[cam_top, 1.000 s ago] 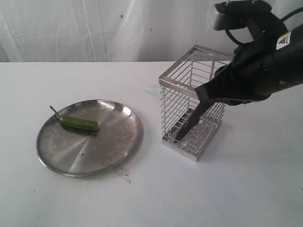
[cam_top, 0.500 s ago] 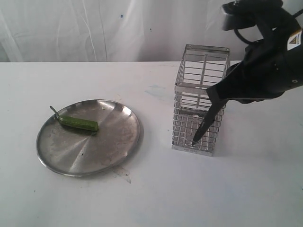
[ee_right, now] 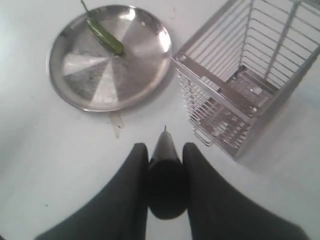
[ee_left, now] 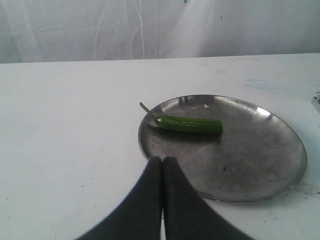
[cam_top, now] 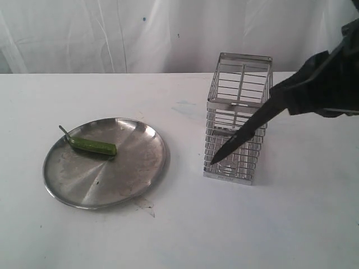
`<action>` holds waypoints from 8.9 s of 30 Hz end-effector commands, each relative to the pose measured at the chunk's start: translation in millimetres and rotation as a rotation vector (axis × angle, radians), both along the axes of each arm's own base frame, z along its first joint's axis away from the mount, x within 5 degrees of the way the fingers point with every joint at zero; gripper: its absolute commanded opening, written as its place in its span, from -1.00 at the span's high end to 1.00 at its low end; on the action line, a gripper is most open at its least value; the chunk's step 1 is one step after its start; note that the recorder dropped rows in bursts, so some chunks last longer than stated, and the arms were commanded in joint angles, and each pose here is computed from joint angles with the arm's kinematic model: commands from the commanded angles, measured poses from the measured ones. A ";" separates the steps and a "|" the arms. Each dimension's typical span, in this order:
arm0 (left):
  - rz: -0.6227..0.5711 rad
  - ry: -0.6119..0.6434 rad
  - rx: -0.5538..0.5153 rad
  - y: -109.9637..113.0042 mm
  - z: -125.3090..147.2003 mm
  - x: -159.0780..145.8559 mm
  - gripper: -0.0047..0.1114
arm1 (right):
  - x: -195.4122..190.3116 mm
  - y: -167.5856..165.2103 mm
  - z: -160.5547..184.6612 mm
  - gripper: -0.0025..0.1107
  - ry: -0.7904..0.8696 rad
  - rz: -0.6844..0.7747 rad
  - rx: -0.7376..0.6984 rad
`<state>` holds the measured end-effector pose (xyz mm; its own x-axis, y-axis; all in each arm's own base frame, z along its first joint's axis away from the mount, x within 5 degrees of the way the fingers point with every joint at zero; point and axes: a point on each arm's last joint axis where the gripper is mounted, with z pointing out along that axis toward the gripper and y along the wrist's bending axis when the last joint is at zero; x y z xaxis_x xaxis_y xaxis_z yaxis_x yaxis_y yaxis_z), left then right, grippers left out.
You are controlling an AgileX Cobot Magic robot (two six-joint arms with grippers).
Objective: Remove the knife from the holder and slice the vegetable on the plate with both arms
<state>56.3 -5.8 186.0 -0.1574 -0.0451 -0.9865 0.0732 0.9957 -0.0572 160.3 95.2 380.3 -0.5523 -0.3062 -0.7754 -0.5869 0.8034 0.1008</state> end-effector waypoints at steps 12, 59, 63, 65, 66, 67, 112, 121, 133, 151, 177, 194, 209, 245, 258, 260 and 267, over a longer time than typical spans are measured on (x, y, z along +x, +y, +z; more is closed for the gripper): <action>-0.007 -0.003 -0.010 -0.5 -1.1 -0.1 0.92 | 4.1 37.3 -3.4 0.96 -0.083 0.231 0.270; -0.007 -0.003 -0.010 -0.5 -1.1 -0.1 0.92 | 31.9 174.3 -207.3 0.96 0.134 0.355 -0.100; -0.007 -0.003 -0.010 -0.5 -1.1 -0.1 0.92 | 33.2 174.5 -214.4 0.96 0.136 0.367 -0.127; -0.007 -0.003 -0.010 -0.5 -1.1 -0.1 0.92 | 36.1 172.5 -215.9 0.96 0.138 0.358 -0.131; -0.007 -0.003 -0.010 -0.5 -1.1 -0.1 0.92 | 38.8 170.6 -216.4 0.96 0.140 0.348 -0.131; -0.007 -0.003 -0.010 -0.5 -1.1 -0.1 0.92 | 41.7 168.4 -216.4 0.96 0.141 0.337 -0.131; -0.007 -0.003 -0.010 -0.5 -1.1 -0.1 0.92 | 49.8 150.6 -176.8 0.96 0.132 0.211 0.003; -0.007 -0.003 -0.010 -0.5 -1.1 -0.1 0.92 | 45.7 144.3 -148.9 0.96 0.121 0.133 0.119; 0.025 -0.061 -0.318 -0.7 6.7 0.7 0.92 | 38.3 130.7 -173.1 0.96 0.210 0.019 0.121; -0.043 -0.131 -0.640 -2.5 37.7 -3.3 0.92 | 40.8 130.4 -170.8 0.96 0.179 0.001 0.129; -0.553 0.805 0.456 -98.6 85.1 73.0 0.10 | 29.9 126.6 -151.2 0.96 0.126 0.120 0.116; -1.723 0.746 0.335 -123.2 140.9 -15.3 0.12 | 27.1 124.0 -141.9 0.96 0.085 0.147 0.120; -0.915 -0.365 0.482 -64.8 317.8 -7.8 0.12 | 23.6 124.9 -143.5 0.96 0.118 0.175 0.115; -0.456 0.590 0.946 -63.8 83.4 186.0 -0.02 | 15.8 126.4 -146.4 0.96 0.247 0.172 0.150; -0.559 0.746 0.863 -61.8 16.5 255.5 -0.02 | 26.1 118.7 -127.1 0.96 0.114 0.041 0.237; -0.573 0.734 0.880 -63.7 9.5 262.3 -0.02 | 26.1 118.7 -127.1 0.96 0.114 0.041 0.237; -0.579 0.664 0.909 -68.7 4.1 280.0 -0.12 | 26.4 118.6 -127.0 0.96 0.105 0.044 0.232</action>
<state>331.7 -73.7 187.7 -0.4309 0.8398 -0.3302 0.7346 0.5390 0.4120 185.1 216.4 250.9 -0.6376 -0.1640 -0.7527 -0.6002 0.7183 0.3518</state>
